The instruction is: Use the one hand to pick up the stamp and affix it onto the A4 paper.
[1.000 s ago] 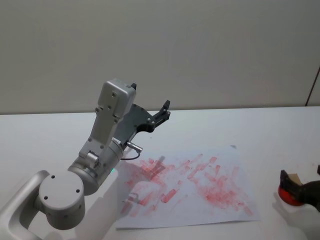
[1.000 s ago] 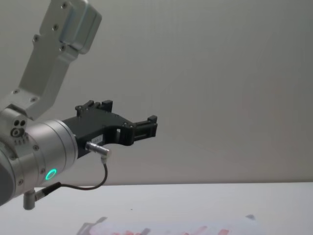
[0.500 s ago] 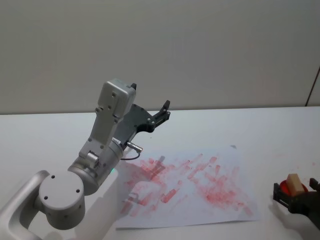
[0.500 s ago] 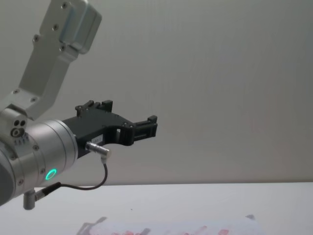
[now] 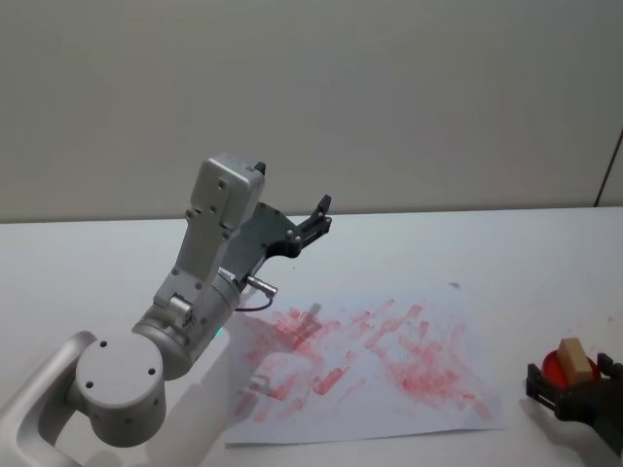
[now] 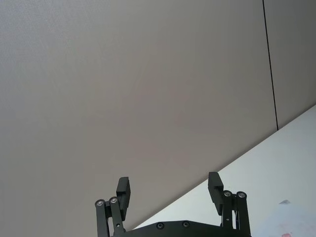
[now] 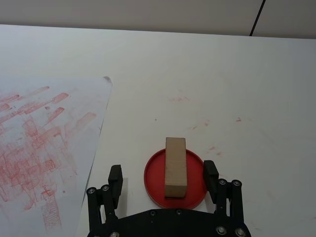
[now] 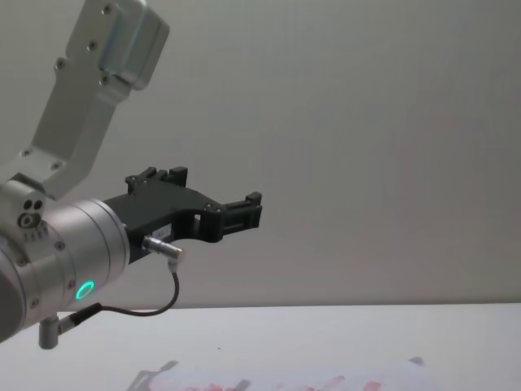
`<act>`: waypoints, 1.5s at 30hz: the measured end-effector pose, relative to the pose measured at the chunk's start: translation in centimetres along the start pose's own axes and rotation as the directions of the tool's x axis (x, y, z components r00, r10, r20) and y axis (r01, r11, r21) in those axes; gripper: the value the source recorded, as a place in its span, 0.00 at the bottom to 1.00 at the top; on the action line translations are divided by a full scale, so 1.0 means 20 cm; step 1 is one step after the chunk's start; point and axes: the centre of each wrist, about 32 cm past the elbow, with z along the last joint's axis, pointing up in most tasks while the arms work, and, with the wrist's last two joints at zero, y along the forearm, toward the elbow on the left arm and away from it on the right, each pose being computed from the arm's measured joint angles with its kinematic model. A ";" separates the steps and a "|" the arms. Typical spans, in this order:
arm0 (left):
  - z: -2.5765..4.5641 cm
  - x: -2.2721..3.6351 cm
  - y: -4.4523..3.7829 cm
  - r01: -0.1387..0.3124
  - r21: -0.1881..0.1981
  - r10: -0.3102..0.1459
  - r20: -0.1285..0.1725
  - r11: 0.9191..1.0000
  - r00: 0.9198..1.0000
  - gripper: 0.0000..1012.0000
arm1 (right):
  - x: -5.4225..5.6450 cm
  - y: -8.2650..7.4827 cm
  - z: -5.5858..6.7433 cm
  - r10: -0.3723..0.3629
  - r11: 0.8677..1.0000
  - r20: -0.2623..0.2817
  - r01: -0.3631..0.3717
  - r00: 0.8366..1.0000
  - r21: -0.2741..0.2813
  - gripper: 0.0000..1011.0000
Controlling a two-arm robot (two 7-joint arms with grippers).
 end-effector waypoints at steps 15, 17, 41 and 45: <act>0.000 0.000 0.000 0.000 0.000 0.000 0.000 1.000 1.000 0.99 | -0.01 0.01 0.00 -0.004 1.000 0.008 0.004 1.000 -0.012 0.67; 0.000 0.000 0.000 0.000 0.000 0.000 0.000 1.000 1.000 0.99 | -0.01 0.01 0.00 -0.005 1.000 0.008 0.005 1.000 -0.012 0.58; 0.000 0.000 0.000 0.000 0.000 0.000 0.000 1.000 1.000 0.99 | -0.01 0.01 0.00 -0.001 1.000 0.021 0.001 1.000 -0.014 0.21; 0.000 0.000 0.000 0.000 0.000 0.000 0.000 1.000 1.000 0.99 | -0.01 0.02 0.02 0.013 1.000 0.047 -0.013 0.999 -0.006 0.21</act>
